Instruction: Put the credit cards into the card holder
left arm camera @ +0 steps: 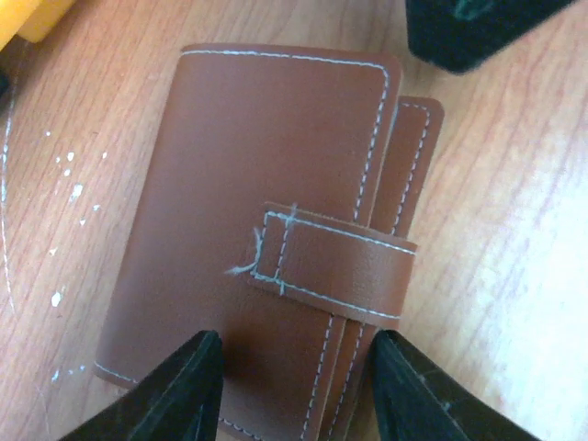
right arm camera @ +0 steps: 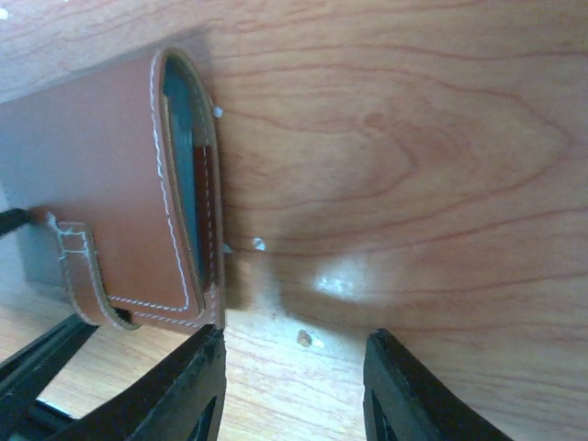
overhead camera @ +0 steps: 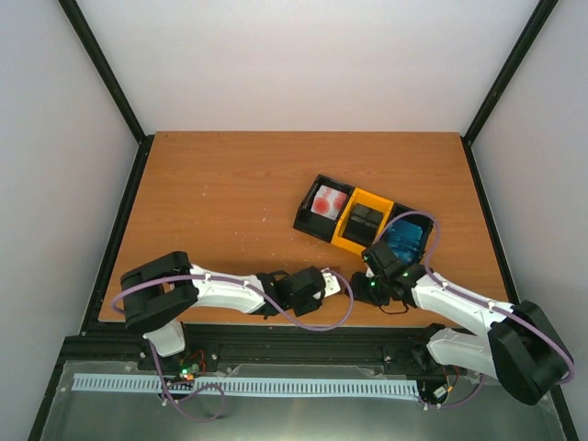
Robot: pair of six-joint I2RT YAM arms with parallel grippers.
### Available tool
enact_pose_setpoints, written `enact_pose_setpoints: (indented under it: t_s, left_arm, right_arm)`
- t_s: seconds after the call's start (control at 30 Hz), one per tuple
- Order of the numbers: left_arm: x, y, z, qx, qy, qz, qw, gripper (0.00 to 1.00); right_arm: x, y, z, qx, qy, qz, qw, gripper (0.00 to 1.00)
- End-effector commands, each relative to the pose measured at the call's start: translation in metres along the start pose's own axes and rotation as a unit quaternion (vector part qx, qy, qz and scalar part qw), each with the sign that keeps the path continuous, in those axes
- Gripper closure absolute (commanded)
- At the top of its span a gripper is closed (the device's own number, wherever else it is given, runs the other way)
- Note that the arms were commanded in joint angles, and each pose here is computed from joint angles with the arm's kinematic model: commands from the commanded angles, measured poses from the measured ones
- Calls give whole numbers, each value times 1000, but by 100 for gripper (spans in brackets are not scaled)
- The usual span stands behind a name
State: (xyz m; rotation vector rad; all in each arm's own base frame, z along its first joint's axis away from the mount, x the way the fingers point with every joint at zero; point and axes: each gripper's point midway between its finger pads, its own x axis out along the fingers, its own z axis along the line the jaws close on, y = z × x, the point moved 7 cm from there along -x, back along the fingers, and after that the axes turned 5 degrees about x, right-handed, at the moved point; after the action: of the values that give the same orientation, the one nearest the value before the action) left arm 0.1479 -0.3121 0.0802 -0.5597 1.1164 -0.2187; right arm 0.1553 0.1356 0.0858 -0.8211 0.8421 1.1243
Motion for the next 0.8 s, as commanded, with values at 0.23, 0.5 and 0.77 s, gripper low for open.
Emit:
enact_pose_setpoints:
  t_s: [0.23,0.5,0.77]
  left_arm:
    - [-2,-2,-10,-16,42,27,999,74]
    - [-23,-16,8,-114,127,-4,985,83]
    - [-38,-23,31,-167,170,-39,971,86]
  right_arm:
    - [-10,-17,17,12,-118,-3,993,59]
    - [-22,-23,23,54,-183,-16,982,53]
    - [-9,-26,21,107,-180,4,978,46]
